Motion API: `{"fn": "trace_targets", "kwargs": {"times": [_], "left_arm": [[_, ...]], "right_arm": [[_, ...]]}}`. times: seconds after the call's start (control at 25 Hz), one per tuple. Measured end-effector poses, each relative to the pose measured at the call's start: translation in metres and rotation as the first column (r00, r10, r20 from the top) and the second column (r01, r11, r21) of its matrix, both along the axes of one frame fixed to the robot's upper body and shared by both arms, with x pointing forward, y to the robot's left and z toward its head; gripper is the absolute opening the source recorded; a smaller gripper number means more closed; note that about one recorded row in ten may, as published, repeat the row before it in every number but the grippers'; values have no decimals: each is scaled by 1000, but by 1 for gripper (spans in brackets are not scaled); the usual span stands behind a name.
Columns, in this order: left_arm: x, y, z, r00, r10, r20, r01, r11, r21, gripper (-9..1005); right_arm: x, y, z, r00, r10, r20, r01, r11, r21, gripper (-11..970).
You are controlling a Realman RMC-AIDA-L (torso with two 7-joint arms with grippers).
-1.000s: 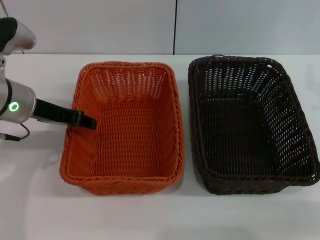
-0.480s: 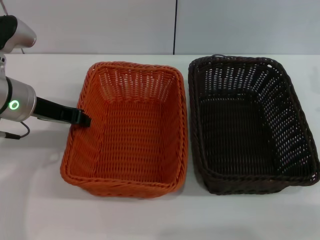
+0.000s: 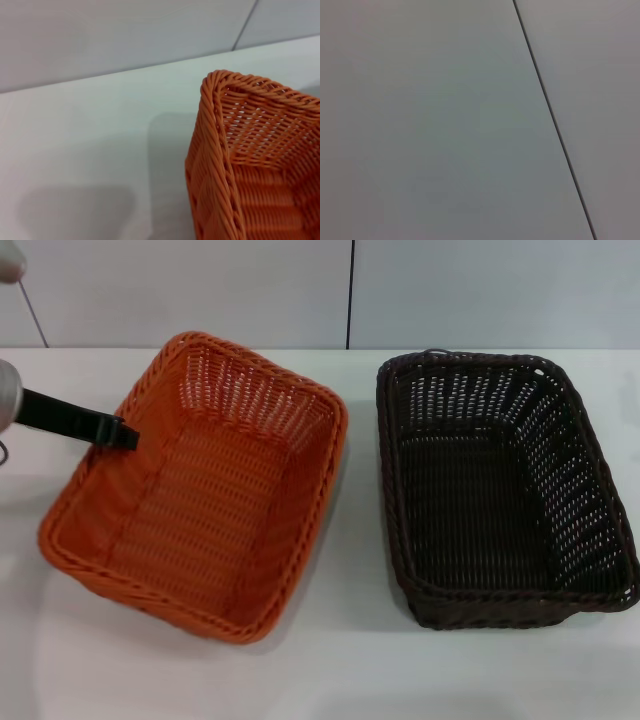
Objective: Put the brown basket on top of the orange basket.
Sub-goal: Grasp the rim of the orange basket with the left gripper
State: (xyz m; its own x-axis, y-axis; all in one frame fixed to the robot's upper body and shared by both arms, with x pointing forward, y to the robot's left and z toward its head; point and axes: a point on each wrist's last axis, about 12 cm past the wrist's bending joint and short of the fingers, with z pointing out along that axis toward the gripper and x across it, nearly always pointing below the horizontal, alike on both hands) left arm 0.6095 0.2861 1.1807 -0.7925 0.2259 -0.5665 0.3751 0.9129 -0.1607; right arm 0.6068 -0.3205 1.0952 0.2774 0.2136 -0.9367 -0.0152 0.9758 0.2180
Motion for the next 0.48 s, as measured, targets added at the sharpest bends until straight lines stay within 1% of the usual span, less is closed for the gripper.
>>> {"fn": "trace_targets", "kwargs": {"times": [0.08, 0.12, 0.16, 0.24, 0.28, 0.36, 0.4, 0.44, 0.48], "left_arm": [[1, 6, 10, 999, -36, 2, 36, 999, 18, 185], [2, 10, 19, 997, -74, 1, 74, 997, 28, 182], [3, 10, 24, 995, -98, -3, 98, 995, 30, 179], [3, 9, 26, 994, -108, -4, 108, 994, 29, 173], [3, 6, 30, 989, -144, -13, 145, 989, 27, 173], [3, 6, 30, 989, -144, -13, 145, 989, 27, 173], [3, 2, 32, 984, -175, -23, 176, 984, 28, 173], [3, -17, 32, 960, -276, -36, 277, 960, 31, 173], [4, -27, 30, 946, -323, -31, 323, 946, 30, 173]], "right_arm": [[0, 0, 0, 1000, 0, 1, 0, 1000, -1, 532], [0, 0, 0, 1000, -1, 1, 1, 1000, -1, 532], [0, -1, 1, 1000, -2, 2, 2, 1000, -3, 532], [1, -1, 1, 1000, -2, 3, 2, 1000, -4, 532], [1, -1, 1, 1000, -2, 3, 2, 1000, -4, 532], [1, 0, 2, 1000, 0, 5, 0, 1000, -4, 532], [1, 0, 2, 1000, 0, 5, 0, 1000, -4, 532], [2, 0, 2, 1000, 1, 6, -1, 1000, -4, 532], [2, 0, 2, 1000, 1, 6, -1, 1000, -4, 532]]}}
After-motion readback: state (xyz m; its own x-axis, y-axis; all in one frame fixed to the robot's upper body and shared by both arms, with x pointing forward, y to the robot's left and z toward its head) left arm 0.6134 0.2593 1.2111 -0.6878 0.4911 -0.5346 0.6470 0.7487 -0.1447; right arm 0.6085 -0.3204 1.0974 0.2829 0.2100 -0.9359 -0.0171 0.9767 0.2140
